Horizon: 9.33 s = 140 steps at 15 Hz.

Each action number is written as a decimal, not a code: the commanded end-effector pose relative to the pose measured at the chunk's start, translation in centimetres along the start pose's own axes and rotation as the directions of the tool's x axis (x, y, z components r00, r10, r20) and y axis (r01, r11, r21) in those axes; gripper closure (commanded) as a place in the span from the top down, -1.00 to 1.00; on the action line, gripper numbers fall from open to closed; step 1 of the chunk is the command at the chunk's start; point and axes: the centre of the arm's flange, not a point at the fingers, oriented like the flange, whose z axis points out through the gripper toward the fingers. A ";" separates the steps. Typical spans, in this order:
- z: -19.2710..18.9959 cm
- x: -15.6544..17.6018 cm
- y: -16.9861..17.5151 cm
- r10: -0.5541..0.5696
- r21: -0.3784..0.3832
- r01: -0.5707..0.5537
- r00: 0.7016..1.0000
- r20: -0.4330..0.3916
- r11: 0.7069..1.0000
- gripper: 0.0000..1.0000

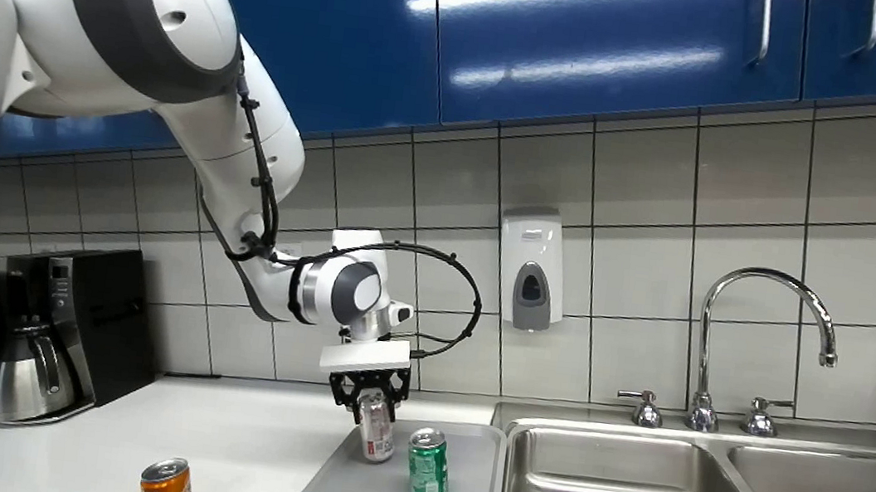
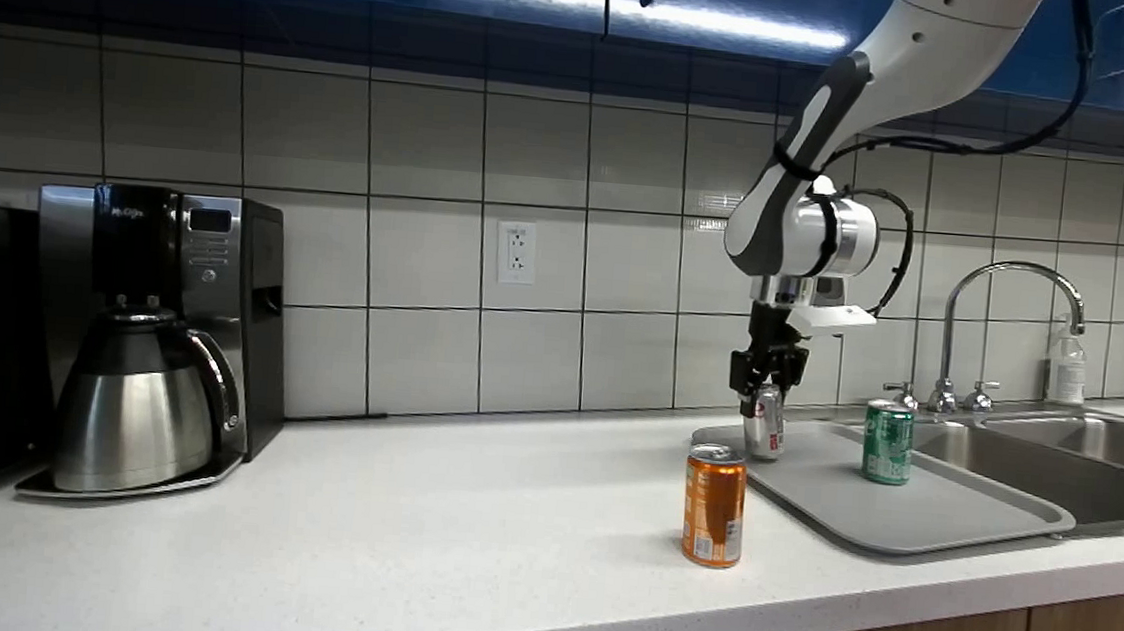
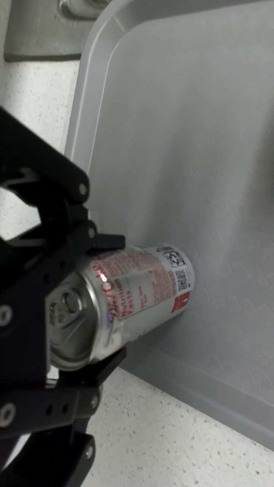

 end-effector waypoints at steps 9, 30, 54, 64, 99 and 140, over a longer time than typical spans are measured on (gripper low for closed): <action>-0.2 1.6 0.8 0.017 -0.038 -0.018 1.000 -0.012 0.999 1.00; -8.1 3.9 -4.0 0.032 -0.057 -0.042 0.986 -0.163 0.998 1.00; -12.5 6.4 -17.6 0.031 -0.087 -0.042 0.992 -0.120 0.995 1.00; -13.1 5.4 -25.2 0.018 -0.083 -0.022 0.998 -0.053 0.996 1.00; -6.2 -7.6 -27.5 -0.011 0.005 0.011 1.000 -0.009 1.000 1.00; -4.2 -13.3 -27.2 -0.016 0.001 0.016 0.996 0.089 1.000 1.00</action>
